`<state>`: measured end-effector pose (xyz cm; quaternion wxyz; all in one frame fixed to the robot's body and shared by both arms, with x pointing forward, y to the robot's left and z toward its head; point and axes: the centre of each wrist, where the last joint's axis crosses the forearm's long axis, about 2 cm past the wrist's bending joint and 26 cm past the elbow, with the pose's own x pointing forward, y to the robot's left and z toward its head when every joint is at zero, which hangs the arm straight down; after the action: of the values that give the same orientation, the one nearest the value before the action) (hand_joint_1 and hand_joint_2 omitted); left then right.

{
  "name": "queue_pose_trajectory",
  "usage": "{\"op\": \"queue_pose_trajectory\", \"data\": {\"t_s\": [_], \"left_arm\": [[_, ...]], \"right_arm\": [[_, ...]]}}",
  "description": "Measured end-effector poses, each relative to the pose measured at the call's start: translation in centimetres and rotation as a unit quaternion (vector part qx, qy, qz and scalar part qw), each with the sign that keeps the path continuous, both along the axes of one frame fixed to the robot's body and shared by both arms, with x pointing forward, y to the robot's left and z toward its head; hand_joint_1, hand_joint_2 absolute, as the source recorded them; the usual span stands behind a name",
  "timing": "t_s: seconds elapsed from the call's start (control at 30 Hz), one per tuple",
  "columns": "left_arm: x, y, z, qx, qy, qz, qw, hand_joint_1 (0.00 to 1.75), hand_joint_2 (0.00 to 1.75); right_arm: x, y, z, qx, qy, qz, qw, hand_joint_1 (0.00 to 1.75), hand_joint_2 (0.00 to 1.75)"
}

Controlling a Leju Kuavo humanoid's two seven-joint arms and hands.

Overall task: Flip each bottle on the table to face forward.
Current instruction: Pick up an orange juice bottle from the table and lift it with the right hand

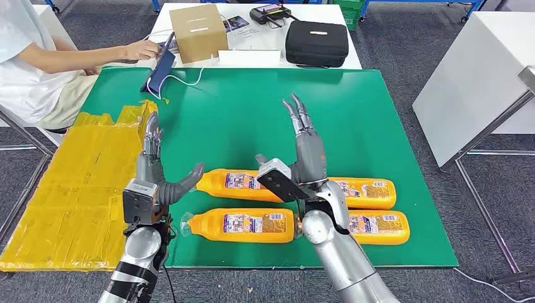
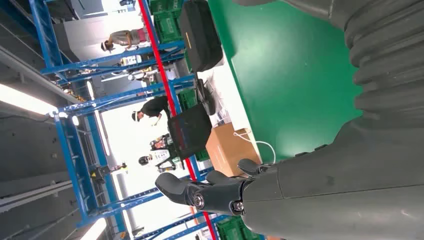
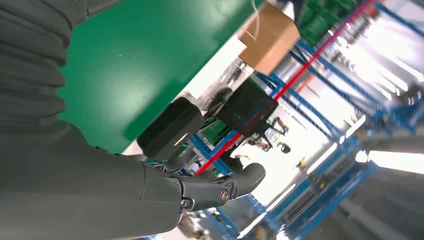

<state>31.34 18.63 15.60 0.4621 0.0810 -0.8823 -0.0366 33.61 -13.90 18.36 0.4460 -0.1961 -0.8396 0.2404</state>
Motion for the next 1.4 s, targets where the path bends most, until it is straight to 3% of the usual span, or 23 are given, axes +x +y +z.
{"op": "queue_pose_trajectory", "data": {"t_s": [0.27,0.37,0.5,0.8,1.0,1.4], "left_arm": [[0.0,0.0,0.1,0.001,0.000,0.000,1.000,0.00,1.75],[0.1,0.0,0.1,0.001,0.001,-0.001,1.000,0.00,1.75],[0.1,0.0,0.2,0.004,0.004,-0.006,1.000,0.00,1.75],[0.3,0.1,0.5,0.000,0.003,-0.015,1.000,0.00,1.75],[0.8,0.1,0.8,-0.001,0.000,-0.020,1.000,0.00,1.75],[1.5,-0.3,0.8,-0.014,0.001,-0.027,1.000,0.00,1.75]], "right_arm": [[0.5,0.3,-0.4,-0.031,0.010,0.007,0.999,0.00,1.75],[0.8,0.6,-0.5,-0.080,0.025,0.015,0.996,0.00,1.75],[1.5,1.6,-1.2,-0.180,0.061,0.043,0.981,0.00,1.75],[2.2,2.7,-4.5,-0.290,0.140,0.100,0.941,0.00,1.75],[2.2,3.0,-6.1,-0.322,0.174,0.112,0.924,0.00,1.75],[2.6,3.5,-7.1,-0.346,0.218,0.112,0.906,0.00,1.75]]}}
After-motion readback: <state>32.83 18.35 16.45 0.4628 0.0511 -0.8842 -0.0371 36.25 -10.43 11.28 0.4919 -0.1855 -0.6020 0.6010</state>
